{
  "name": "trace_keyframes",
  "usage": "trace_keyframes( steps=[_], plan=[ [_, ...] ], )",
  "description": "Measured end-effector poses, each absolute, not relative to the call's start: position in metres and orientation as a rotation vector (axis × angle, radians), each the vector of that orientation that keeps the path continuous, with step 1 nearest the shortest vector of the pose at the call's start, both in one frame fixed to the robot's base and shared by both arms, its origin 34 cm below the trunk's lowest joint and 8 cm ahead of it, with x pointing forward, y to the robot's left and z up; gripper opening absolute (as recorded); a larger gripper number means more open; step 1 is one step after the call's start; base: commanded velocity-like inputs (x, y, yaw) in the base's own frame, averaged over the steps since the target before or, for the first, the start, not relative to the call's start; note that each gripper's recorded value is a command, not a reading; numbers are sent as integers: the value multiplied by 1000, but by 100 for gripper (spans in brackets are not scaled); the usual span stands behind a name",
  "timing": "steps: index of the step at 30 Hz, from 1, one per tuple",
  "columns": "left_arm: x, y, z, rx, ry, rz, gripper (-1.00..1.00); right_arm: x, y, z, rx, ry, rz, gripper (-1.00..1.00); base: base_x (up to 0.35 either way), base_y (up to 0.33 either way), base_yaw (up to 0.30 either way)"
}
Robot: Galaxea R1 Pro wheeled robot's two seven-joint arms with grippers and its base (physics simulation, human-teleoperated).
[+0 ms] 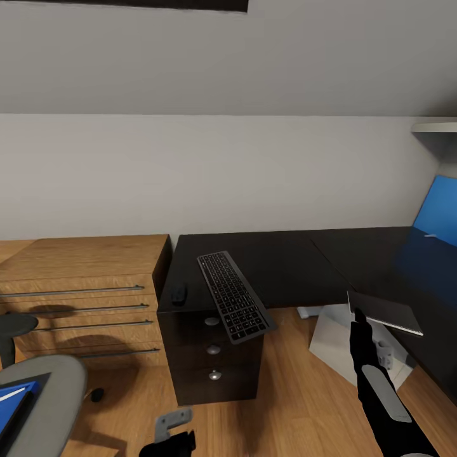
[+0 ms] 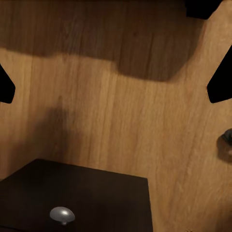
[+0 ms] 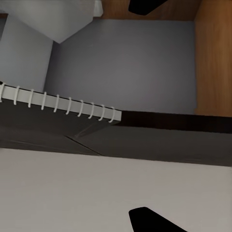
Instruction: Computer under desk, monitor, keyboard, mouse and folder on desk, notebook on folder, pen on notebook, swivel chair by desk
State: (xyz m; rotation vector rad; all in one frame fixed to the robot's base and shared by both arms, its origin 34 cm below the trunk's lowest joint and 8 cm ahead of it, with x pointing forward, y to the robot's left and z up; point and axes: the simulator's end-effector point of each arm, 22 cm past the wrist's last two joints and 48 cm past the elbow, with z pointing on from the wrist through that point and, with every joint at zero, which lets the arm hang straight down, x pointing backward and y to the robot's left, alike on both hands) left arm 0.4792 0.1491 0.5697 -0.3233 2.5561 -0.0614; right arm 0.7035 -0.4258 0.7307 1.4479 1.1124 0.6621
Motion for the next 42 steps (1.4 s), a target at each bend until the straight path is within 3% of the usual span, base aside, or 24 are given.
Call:
trace_keyframes(
  steps=[13, 42],
  plan=[
    [459, 143, 563, -201, 2541, -52, 100, 703, -426, 731, 1449, 1112, 661, 100, 0, 0, 0],
    [469, 147, 570, -240, 2464, -56, 100, 696, -446, 730, 1486, 1063, 639, 100, 36, 0, 0]
  ],
)
